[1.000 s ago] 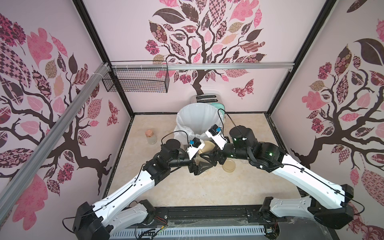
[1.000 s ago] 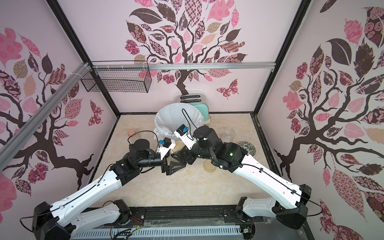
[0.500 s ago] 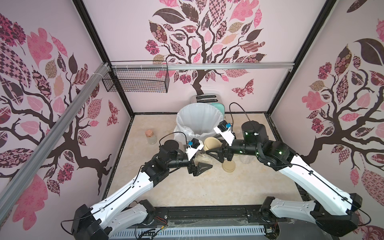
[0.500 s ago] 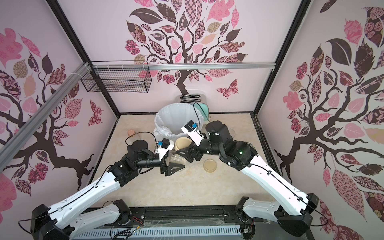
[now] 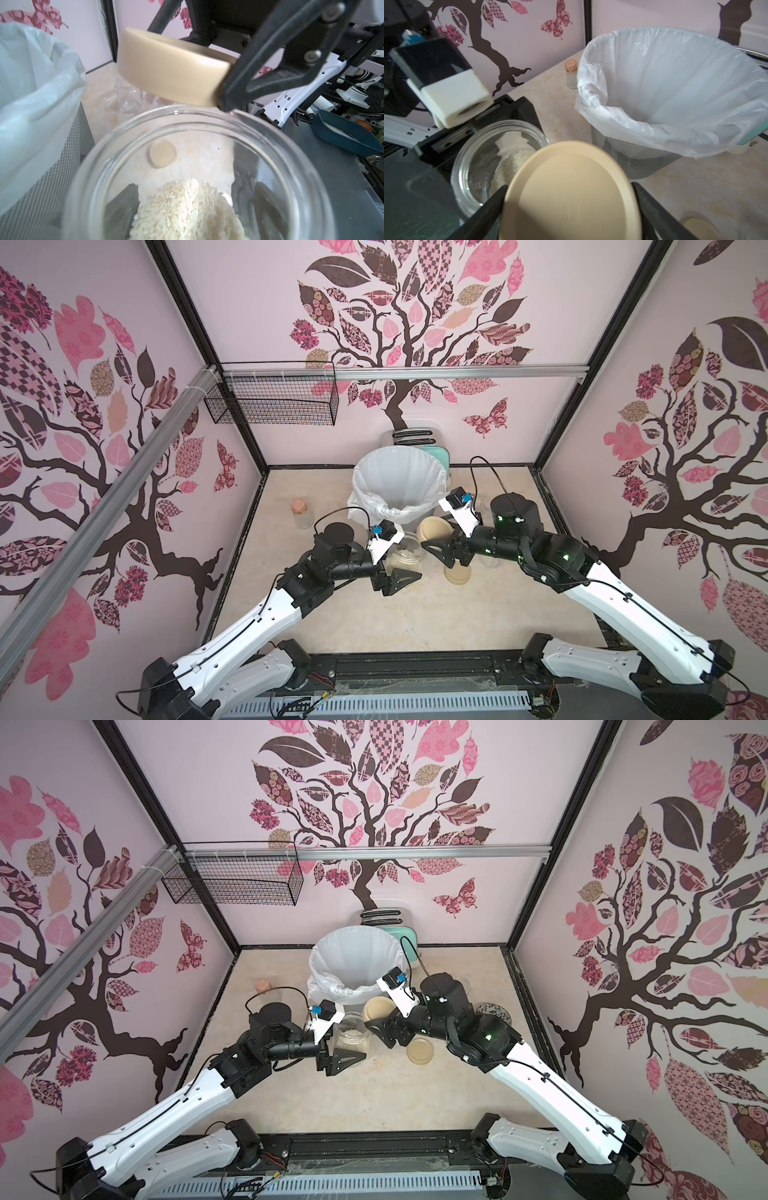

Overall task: Empty moldy rice from jars
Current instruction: Place the lid at the center of the board.

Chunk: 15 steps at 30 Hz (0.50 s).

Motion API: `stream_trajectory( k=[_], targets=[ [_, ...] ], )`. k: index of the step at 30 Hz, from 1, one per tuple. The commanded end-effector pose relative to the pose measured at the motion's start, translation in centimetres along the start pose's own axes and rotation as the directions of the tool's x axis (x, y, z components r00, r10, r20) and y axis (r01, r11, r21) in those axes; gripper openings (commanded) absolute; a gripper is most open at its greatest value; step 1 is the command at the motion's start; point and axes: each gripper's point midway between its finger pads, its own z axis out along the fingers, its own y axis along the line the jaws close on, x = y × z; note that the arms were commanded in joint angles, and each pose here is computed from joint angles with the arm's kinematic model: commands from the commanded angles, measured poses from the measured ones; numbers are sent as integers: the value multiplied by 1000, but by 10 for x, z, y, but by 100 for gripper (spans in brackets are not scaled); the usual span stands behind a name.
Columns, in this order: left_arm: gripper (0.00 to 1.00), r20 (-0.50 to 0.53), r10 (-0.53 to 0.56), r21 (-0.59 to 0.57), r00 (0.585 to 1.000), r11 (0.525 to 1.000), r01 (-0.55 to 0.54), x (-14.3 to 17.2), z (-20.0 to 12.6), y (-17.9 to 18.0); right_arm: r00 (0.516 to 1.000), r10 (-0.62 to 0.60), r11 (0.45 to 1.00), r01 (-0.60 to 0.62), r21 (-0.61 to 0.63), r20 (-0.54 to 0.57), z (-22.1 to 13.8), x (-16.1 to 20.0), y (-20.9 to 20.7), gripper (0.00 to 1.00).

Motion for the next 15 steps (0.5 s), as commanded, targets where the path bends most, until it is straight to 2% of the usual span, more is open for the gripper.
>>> stream_trajectory(
  k=[1,7,15],
  targets=[
    [67,124,105,-20,987,994,-104,-39,-17,-8,997,67,992,-62,111,-44,5,32,-22,73],
    [67,121,119,-47,986,992,-114,-38,-24,-8,988,120,987,-108,119,-96,19,82,-26,75],
    [67,123,125,-59,985,991,-119,-38,-29,-9,981,156,979,-138,150,-117,36,129,-34,75]
  ],
)
